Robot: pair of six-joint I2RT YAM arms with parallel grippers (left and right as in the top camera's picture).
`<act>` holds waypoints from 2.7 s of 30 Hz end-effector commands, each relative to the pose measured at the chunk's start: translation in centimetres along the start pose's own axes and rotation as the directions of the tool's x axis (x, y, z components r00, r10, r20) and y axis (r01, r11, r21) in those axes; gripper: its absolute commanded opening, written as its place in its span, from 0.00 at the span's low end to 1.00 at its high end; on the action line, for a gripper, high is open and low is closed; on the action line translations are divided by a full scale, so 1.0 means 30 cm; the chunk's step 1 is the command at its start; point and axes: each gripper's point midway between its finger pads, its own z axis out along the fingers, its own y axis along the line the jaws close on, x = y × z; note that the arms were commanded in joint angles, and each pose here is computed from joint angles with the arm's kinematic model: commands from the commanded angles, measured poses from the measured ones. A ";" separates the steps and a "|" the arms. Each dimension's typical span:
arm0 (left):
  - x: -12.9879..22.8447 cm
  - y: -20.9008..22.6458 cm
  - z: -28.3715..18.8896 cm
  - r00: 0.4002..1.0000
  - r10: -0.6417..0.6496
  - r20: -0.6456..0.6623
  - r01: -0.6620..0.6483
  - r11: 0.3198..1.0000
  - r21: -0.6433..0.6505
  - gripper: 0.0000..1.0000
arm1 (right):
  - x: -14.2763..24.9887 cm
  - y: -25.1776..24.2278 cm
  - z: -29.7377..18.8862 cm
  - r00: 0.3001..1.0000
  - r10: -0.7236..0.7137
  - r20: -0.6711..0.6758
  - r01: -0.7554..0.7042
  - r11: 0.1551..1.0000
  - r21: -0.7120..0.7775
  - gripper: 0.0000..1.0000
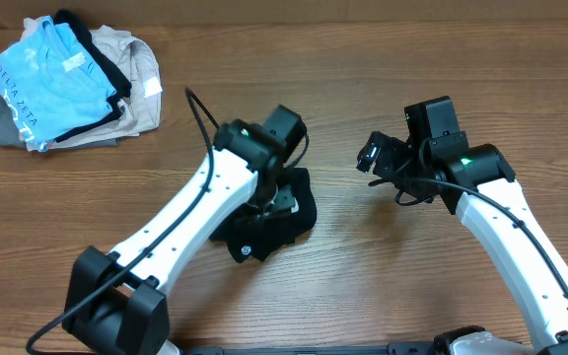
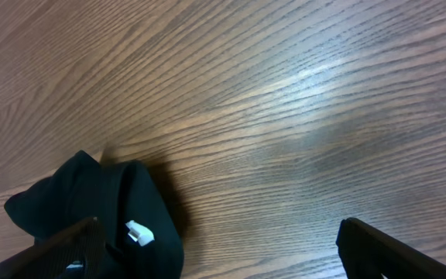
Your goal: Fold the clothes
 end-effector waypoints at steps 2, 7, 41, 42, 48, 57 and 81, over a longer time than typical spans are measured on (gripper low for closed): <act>0.087 -0.026 0.094 0.995 0.044 -0.091 -0.041 0.999 0.035 0.21 | -0.001 -0.005 0.004 1.000 -0.001 0.002 0.001 1.000 0.002 1.00; 0.067 0.002 0.163 0.998 0.022 -0.053 -0.021 1.000 0.015 0.15 | -0.001 -0.005 0.004 1.000 -0.001 0.002 0.001 1.000 0.003 1.00; 0.005 -0.092 -0.171 0.939 0.257 0.230 -0.293 0.946 0.139 0.04 | -0.001 -0.004 0.004 1.000 -0.001 0.002 0.001 1.000 0.002 1.00; -0.012 -0.098 -0.198 0.933 0.262 0.248 -0.307 0.938 0.164 0.04 | 0.000 -0.003 0.004 1.000 0.003 0.000 -0.003 1.000 -0.001 1.00; -0.116 -0.139 -0.216 0.934 0.269 0.235 -0.348 0.835 0.426 0.04 | 0.001 -0.001 0.004 1.000 0.010 -0.002 -0.010 1.000 -0.004 1.00; -0.173 -0.186 -0.030 0.946 0.302 0.113 -0.305 0.721 0.623 0.04 | 0.001 -0.001 0.004 1.000 0.010 -0.002 -0.010 1.000 -0.004 1.00; -0.251 -0.145 0.343 0.936 0.344 -0.070 -0.112 0.482 0.869 0.04 | 0.000 -0.001 0.004 1.000 0.009 -0.001 -0.009 1.000 -0.004 1.00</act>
